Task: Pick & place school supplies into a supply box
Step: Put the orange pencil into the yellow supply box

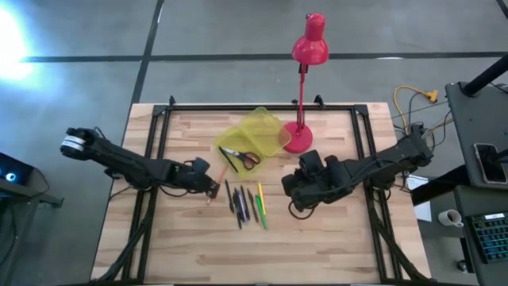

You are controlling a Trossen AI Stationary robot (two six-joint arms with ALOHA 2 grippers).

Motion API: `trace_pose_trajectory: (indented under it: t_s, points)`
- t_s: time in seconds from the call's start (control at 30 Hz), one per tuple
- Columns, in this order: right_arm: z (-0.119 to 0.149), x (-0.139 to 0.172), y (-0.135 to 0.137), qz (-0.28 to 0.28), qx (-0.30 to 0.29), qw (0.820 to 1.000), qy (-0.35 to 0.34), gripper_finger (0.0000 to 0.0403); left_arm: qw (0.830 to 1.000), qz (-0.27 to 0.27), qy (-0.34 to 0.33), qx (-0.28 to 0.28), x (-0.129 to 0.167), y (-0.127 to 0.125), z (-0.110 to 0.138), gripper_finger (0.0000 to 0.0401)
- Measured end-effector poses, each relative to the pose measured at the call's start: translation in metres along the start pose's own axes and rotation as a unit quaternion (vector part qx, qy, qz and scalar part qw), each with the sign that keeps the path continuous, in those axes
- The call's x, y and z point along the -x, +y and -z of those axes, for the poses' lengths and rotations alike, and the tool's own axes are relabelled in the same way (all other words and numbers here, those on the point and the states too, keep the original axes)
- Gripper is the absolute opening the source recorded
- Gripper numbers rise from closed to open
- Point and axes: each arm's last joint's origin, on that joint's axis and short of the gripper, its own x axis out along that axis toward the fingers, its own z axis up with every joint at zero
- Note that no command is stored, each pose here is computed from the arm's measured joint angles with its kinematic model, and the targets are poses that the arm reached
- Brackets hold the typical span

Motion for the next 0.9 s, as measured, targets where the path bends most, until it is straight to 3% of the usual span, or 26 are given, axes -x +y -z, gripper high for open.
trace_pose_trajectory:
  t_s: [0.07, 0.3, 0.5, 0.7, 0.9]
  points:
    - [0.0, -0.003, 0.001, 0.004, 0.002, 1.0, 0.0, 0.0097, 1.0, -0.02, 0.006, 0.021, -0.009, -0.002, 0.003, 0.0033]
    - [0.0, -0.005, 0.001, 0.009, 0.016, 1.0, 0.002, 0.0099, 0.997, -0.068, 0.021, 0.01, -0.036, -0.014, 0.003, 0.0103]
    - [0.001, -0.006, 0.0, 0.012, 0.018, 1.0, 0.002, 0.0096, 0.991, -0.117, 0.054, -0.025, -0.058, -0.017, 0.011, 0.0115]
    - [0.002, -0.008, -0.001, 0.015, 0.021, 1.0, 0.002, 0.01, 0.977, -0.179, 0.088, -0.081, -0.066, -0.014, 0.019, 0.0096]
    - [0.003, -0.008, -0.001, 0.017, 0.023, 1.0, 0.002, 0.0095, 0.957, -0.227, 0.128, -0.125, -0.063, 0.001, 0.025, 0.0015]
